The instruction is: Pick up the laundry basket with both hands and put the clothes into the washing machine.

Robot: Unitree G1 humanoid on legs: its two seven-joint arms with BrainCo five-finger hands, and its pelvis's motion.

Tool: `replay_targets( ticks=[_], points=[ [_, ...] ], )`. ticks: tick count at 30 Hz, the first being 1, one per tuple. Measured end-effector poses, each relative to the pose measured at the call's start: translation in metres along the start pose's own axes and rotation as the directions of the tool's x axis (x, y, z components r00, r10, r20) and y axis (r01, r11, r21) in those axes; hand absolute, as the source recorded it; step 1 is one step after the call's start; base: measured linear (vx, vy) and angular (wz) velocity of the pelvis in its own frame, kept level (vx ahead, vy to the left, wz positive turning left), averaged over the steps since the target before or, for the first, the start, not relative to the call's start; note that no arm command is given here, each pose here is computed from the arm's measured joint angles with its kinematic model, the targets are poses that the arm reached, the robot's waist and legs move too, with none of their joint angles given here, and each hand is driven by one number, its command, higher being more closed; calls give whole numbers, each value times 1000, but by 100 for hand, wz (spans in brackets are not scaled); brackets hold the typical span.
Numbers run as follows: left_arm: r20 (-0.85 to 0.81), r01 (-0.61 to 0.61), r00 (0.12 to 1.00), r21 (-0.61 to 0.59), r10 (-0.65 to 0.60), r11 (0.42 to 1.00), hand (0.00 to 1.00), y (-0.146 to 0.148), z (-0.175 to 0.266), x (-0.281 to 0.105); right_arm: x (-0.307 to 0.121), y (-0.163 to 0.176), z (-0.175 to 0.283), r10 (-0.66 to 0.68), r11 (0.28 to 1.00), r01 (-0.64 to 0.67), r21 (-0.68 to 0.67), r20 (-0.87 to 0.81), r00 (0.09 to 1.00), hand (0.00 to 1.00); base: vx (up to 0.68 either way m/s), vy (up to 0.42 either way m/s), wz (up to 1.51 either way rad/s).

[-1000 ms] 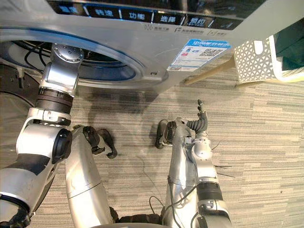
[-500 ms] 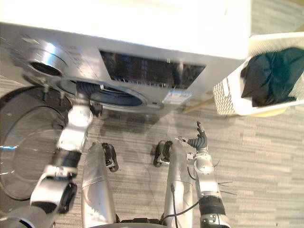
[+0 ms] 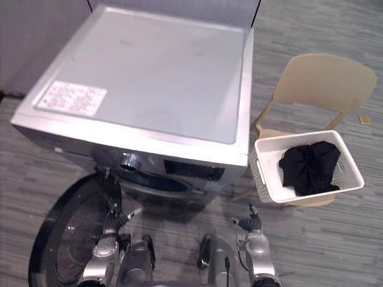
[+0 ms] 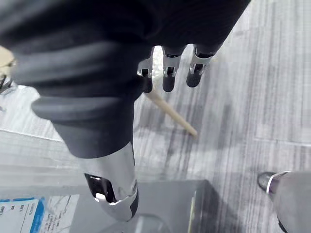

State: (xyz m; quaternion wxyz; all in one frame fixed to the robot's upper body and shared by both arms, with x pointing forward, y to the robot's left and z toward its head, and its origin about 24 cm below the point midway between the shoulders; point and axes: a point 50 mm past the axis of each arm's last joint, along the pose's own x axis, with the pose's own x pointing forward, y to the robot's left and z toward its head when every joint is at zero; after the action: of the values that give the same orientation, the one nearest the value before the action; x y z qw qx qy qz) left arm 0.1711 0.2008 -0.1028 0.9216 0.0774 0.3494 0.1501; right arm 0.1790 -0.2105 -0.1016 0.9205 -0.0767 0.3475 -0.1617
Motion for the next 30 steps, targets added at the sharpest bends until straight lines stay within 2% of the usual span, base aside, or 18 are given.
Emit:
replay_targets(
  ticks=[2,7,12,14,17,20,24,27,30],
  points=[
    [-115,24,993,51,-18,998,0,0,-27,0,0,-9,-22,-29,1000,29,3,-99,995,0,143,113,-35],
    [-206,39,979,152,-7,988,0,15,-49,0,-1,-25,-54,-67,997,72,10,-245,967,0,109,96,-42],
    [-203,29,979,220,17,975,0,26,-47,5,3,-30,-48,-82,995,91,29,-236,968,0,-17,69,-98],
    [-199,23,980,233,25,972,0,30,-48,6,11,-25,-32,-66,997,72,24,-194,979,0,-129,-10,-161],
    [-208,46,978,246,7,968,0,23,-51,4,19,-17,-14,-37,999,36,-8,-149,988,0,-53,-16,-214],
    [-224,73,975,285,-7,956,0,22,-56,2,19,-16,-16,-33,999,29,-28,-152,988,0,125,-165,-229],
    [-246,84,969,275,-15,958,0,19,-65,-4,18,-21,-18,-35,996,22,-83,-153,988,0,270,-248,-222],
    [-268,122,962,232,-57,965,0,0,-72,-10,21,-26,-17,-42,993,24,-113,-155,987,0,292,-19,-182],
    [-260,109,964,230,-46,967,0,4,-73,-12,15,-26,-30,-51,994,31,-101,-197,979,0,269,21,-98]
  ],
)
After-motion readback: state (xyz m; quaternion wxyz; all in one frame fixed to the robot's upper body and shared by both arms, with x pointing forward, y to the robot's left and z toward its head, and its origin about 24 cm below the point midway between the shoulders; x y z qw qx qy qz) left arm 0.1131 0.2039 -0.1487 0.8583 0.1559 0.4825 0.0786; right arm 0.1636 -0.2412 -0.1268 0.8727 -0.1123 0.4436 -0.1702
